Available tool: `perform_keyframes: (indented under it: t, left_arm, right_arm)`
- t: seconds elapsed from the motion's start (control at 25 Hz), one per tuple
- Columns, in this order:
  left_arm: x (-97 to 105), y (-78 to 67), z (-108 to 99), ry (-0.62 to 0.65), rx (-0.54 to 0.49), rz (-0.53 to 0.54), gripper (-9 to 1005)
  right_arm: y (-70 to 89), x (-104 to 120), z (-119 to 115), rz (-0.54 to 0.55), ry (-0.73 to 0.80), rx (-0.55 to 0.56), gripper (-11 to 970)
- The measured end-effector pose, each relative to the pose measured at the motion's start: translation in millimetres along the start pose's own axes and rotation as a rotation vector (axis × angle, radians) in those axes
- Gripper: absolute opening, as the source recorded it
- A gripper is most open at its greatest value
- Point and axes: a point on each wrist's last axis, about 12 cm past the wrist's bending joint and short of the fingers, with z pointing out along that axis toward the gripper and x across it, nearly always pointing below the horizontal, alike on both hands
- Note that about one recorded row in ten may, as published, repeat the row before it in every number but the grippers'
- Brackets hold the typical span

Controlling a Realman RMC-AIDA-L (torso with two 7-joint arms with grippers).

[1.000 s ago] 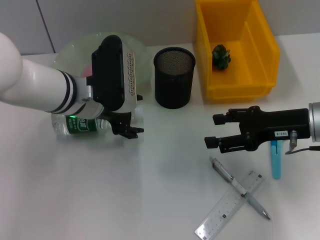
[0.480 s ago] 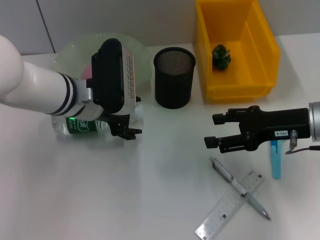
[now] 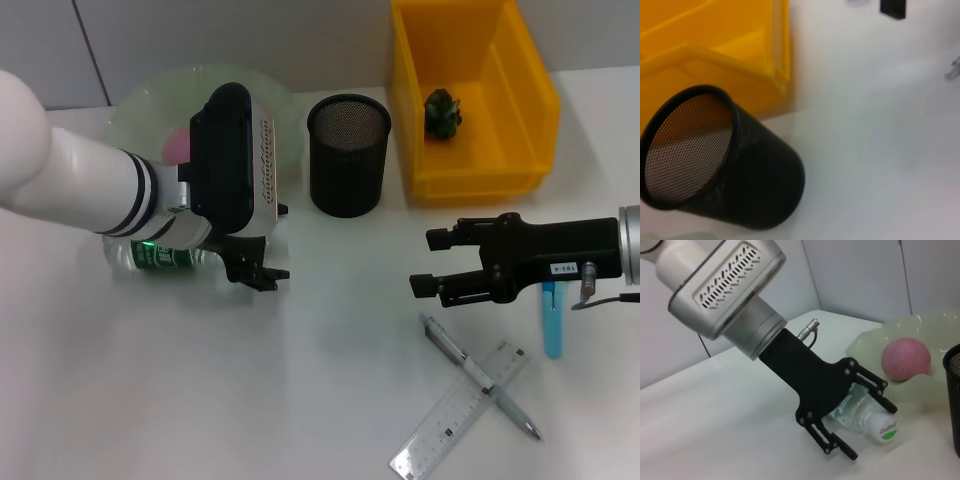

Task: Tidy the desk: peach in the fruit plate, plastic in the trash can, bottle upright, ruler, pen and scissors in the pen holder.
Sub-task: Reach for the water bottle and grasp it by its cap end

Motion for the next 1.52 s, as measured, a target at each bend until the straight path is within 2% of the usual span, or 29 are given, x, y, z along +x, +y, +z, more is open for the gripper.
perform_keyframes:
  t: [0.2, 0.4, 1.24, 1.52]
  left_arm:
    - [-2.2, -0.5, -4.9, -0.016, 0.005, -0.001, 807]
    - [2.7, -0.2, 0.6, 0.002, -0.021, -0.009, 804]
    - [6.4, -0.4, 2.0, 0.024, -0.044, 0.006, 795]
    - [5.2, -2.4, 3.4, 0.029, -0.037, 0.025, 683]
  right_arm:
    - [0.4, 0.7, 0.0, 0.002, 0.000, -0.001, 810]
    - [1.4, 1.5, 0.4, 0.004, -0.001, -0.005, 810]
    - [1.9, 0.0, 0.8, 0.001, -0.002, -0.014, 809]
    - [1.6, -0.7, 0.6, 0.000, -0.005, -0.013, 809]
